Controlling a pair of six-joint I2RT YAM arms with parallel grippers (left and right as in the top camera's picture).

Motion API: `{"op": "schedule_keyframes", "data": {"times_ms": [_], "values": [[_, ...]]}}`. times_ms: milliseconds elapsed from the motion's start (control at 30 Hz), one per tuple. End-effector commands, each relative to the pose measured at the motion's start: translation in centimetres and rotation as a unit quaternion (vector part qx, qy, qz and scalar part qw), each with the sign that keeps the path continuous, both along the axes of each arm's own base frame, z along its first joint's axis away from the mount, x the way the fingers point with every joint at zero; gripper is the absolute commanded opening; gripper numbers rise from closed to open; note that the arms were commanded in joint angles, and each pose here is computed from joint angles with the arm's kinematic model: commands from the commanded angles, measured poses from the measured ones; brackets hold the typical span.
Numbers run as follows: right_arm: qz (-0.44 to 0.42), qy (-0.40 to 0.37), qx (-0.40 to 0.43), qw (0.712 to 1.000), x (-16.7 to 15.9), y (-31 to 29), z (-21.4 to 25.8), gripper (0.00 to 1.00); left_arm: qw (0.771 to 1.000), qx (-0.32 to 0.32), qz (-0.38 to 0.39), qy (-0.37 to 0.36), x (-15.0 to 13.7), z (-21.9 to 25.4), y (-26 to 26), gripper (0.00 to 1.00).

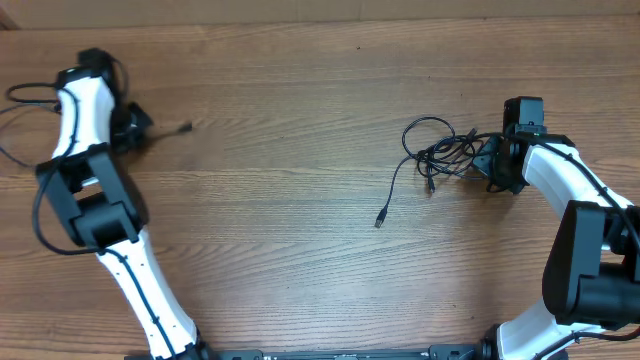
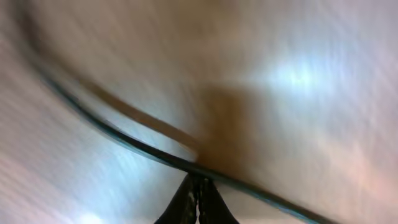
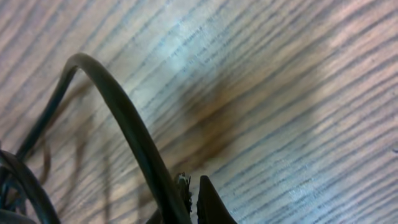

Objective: Untangle cables

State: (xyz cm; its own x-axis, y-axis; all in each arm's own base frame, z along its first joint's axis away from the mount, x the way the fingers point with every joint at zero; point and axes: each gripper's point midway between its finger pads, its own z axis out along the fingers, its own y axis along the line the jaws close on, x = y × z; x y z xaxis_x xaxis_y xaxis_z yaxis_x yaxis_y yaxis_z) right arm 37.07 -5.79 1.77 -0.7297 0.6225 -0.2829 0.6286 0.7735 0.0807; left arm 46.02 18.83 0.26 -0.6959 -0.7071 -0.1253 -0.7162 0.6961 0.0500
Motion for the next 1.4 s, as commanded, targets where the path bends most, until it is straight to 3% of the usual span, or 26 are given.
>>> {"op": "schedule_keyframes", "data": {"times_ms": [0, 133, 300, 400, 467, 533, 600, 633, 733, 867, 933, 1033, 1167, 1367], "values": [[0.005, -0.001, 0.002, 1.000, -0.3, 0.4, 0.4, 0.04, 0.999, 0.028, 0.043, -0.019, -0.8, -1.7, 5.9, 0.04], [0.006, 0.006, 0.008, 1.000, -0.6, 0.6, 0.3, 0.05, 0.992, 0.022, 0.072, -0.097, 1.0, -0.5, 9.5, 0.04], [0.017, 0.007, 0.047, 0.999, -0.7, 2.0, 0.2, 0.20, 0.973, -0.030, 0.062, -0.219, 4.6, 3.7, 11.7, 0.04], [0.018, 0.011, 0.051, 0.998, -0.9, 2.2, 0.1, 0.42, 0.962, -0.070, 0.000, -0.263, 6.3, 7.6, 10.1, 0.08], [0.018, 0.013, 0.051, 0.998, -1.0, 2.2, 0.1, 0.63, 0.956, -0.085, -0.032, -0.278, 6.9, 10.9, 8.6, 0.14], [0.018, 0.014, 0.052, 0.998, -1.0, 2.2, 0.1, 0.73, 0.951, -0.094, -0.053, -0.290, 7.3, 13.5, 7.2, 0.18], [0.017, 0.018, 0.052, 0.998, -1.2, 2.2, 0.0, 0.95, 0.931, -0.131, -0.090, -0.328, 8.1, 17.6, 4.3, 0.33], [0.017, 0.020, 0.052, 0.998, -1.3, 2.2, 0.0, 0.99, 0.920, -0.151, -0.106, -0.346, 8.4, 19.4, 2.9, 0.38], [0.019, 0.018, 0.058, 0.998, -1.3, 2.4, 0.0, 1.00, 0.890, -0.204, -0.145, -0.381, 8.2, 23.8, -1.0, 0.46], [0.038, 0.011, 0.128, 0.991, -1.1, 4.9, 0.3, 1.00, 0.884, -0.223, -0.164, -0.376, 7.3, 26.2, -4.4, 0.58], [0.053, 0.005, 0.173, 0.984, -1.0, 6.5, 0.6, 1.00, 0.880, -0.240, -0.175, -0.370, 7.0, 26.7, -6.3, 0.84], [0.121, -0.012, 0.244, 0.962, -0.9, 9.5, 1.7, 1.00, 0.870, -0.291, -0.187, -0.351, 6.3, 26.7, -9.7, 0.96], [0.209, -0.029, 0.288, 0.934, -1.6, 11.7, 3.0, 1.00, 0.860, -0.310, -0.240, -0.327, 5.5, 26.3, -13.4, 0.98], [0.262, -0.029, 0.277, 0.924, -4.1, 12.1, 5.9, 1.00, 0.839, -0.299, -0.310, -0.332, 4.0, 28.2, -16.6, 1.00]]}}
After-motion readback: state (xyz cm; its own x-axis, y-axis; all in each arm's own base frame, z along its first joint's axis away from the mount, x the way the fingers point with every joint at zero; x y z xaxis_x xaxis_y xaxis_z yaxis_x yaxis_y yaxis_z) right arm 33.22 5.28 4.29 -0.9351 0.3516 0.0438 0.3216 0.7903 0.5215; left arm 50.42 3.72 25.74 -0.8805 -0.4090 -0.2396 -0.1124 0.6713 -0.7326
